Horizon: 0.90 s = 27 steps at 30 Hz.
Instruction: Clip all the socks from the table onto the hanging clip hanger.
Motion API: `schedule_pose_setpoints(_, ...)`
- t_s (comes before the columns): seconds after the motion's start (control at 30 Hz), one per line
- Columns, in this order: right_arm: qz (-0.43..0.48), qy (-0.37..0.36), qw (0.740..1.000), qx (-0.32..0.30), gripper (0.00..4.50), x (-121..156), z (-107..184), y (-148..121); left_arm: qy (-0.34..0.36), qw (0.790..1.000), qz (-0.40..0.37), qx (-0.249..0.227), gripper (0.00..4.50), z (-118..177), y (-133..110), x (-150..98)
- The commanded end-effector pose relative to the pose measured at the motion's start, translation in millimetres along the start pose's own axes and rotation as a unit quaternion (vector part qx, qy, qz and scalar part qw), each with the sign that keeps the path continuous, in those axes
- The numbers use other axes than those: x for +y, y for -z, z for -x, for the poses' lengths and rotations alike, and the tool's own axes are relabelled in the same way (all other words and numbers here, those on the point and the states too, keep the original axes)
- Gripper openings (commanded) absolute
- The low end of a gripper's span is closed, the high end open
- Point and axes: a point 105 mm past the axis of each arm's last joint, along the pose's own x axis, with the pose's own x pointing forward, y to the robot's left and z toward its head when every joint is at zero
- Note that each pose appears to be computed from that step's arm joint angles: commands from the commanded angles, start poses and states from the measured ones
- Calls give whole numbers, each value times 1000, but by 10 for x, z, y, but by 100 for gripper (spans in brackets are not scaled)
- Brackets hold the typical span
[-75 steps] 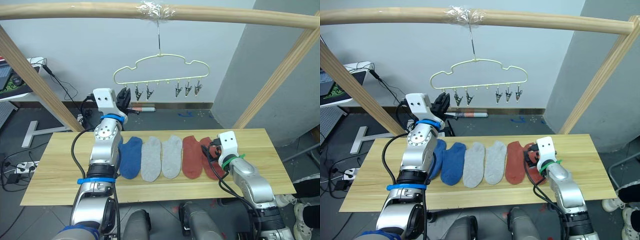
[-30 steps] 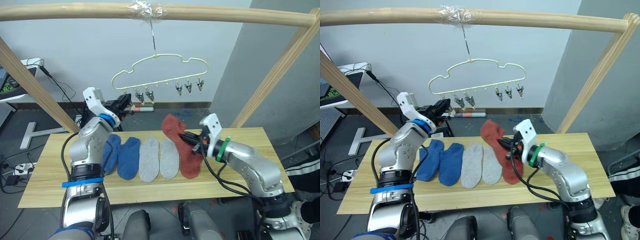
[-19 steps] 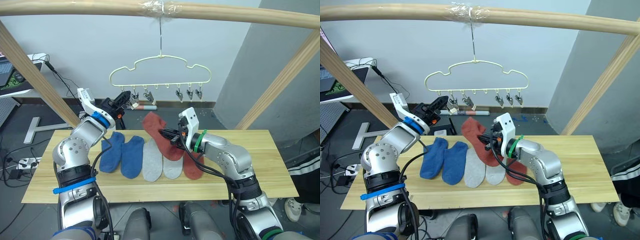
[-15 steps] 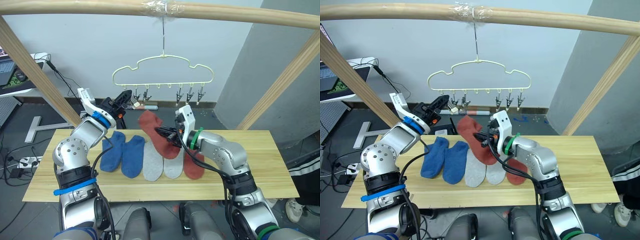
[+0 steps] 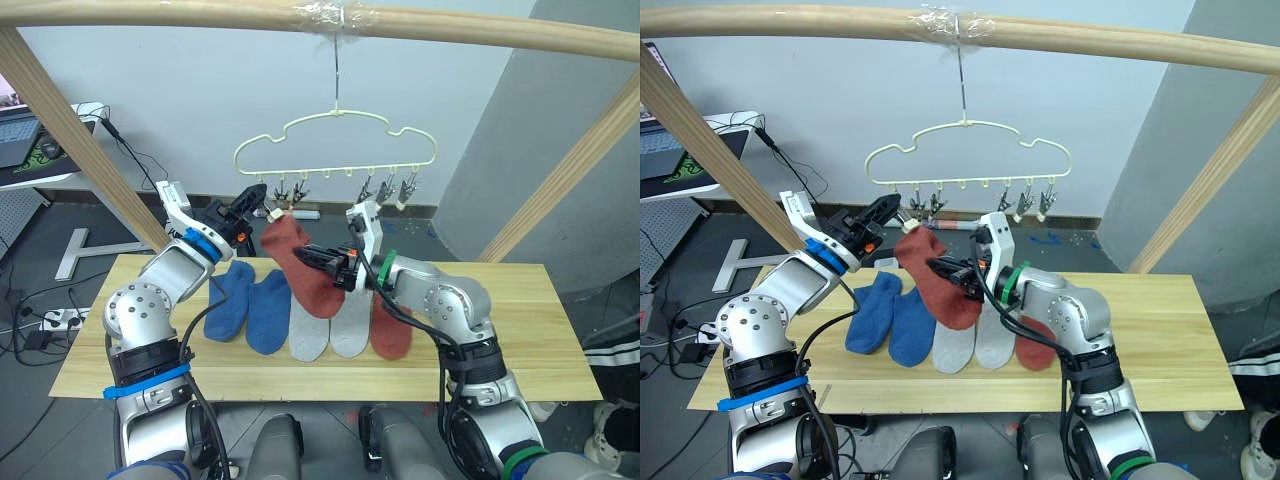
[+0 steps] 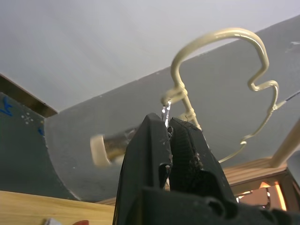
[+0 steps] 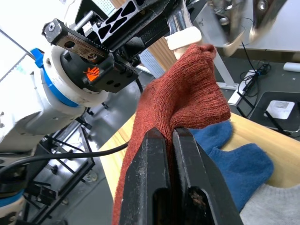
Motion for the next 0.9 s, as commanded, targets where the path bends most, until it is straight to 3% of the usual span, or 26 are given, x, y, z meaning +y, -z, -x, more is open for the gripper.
schedule_pose_setpoints(0.03,-2,-25,999,-29,2,127,48,-154,24,1000,-12,-11,7,25,-97,-138)
schedule_pose_setpoints(0.7,-61,-38,996,-49,2,148,86,-214,36,999,-3,-12,7,57,-119,-185)
schedule_pose_setpoints(0.9,-70,-28,996,-44,2,92,-26,-141,49,999,4,-20,7,28,-123,-261)
